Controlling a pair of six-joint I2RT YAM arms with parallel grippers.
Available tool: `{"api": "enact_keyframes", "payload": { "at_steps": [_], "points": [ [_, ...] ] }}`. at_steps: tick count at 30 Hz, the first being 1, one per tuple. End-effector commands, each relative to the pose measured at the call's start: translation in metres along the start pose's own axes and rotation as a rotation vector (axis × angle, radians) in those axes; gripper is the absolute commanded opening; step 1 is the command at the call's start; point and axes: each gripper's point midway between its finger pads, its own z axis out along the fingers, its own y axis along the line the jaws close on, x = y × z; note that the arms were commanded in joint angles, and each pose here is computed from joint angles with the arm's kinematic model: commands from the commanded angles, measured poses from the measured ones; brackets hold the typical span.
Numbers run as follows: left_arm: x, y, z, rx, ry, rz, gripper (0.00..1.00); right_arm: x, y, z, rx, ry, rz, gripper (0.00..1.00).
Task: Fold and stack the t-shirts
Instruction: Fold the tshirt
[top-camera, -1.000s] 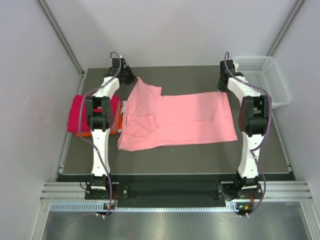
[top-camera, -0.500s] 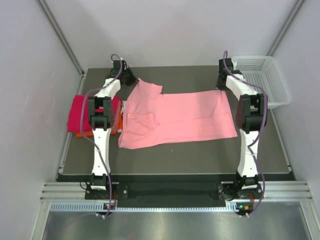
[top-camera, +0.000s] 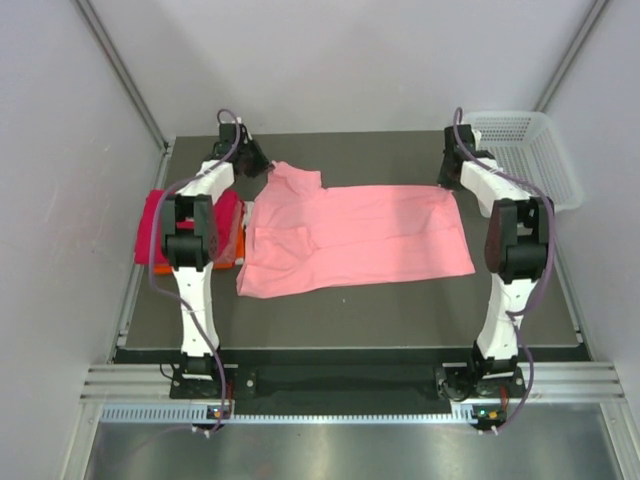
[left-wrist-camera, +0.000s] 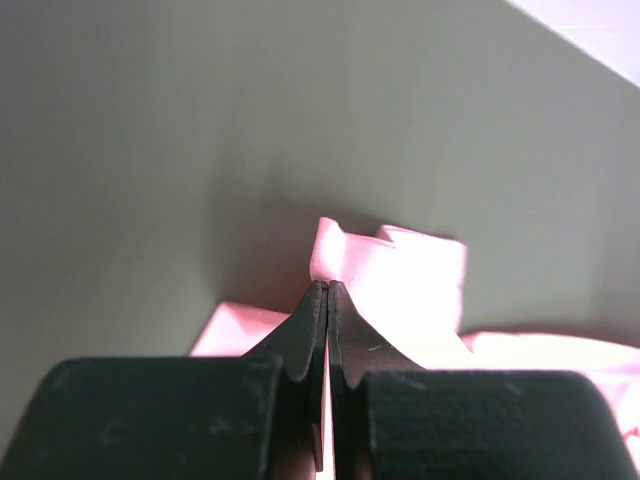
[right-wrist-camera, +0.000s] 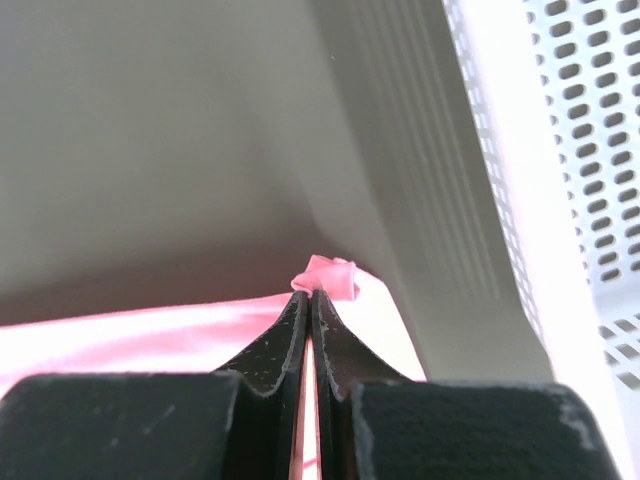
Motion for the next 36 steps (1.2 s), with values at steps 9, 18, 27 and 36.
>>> {"api": "enact_keyframes", "payload": {
  "at_steps": [9, 18, 27, 36],
  "points": [
    [-0.026, -0.062, -0.066, 0.138, -0.154, 0.176, 0.0, -0.017, -0.008, -0.041, -0.023, -0.098, 0.032, 0.0],
    [-0.006, -0.07, -0.109, 0.086, -0.212, 0.259, 0.0, -0.009, -0.012, -0.048, -0.029, -0.085, 0.032, 0.0],
    [0.013, -0.076, -0.157, 0.013, -0.275, 0.333, 0.0, 0.001, -0.017, -0.051, -0.015, -0.074, 0.033, 0.0],
    [0.034, -0.071, -0.198, -0.03, -0.315, 0.361, 0.0, 0.007, -0.031, -0.066, 0.01, -0.096, 0.048, 0.0]
  ]
}}
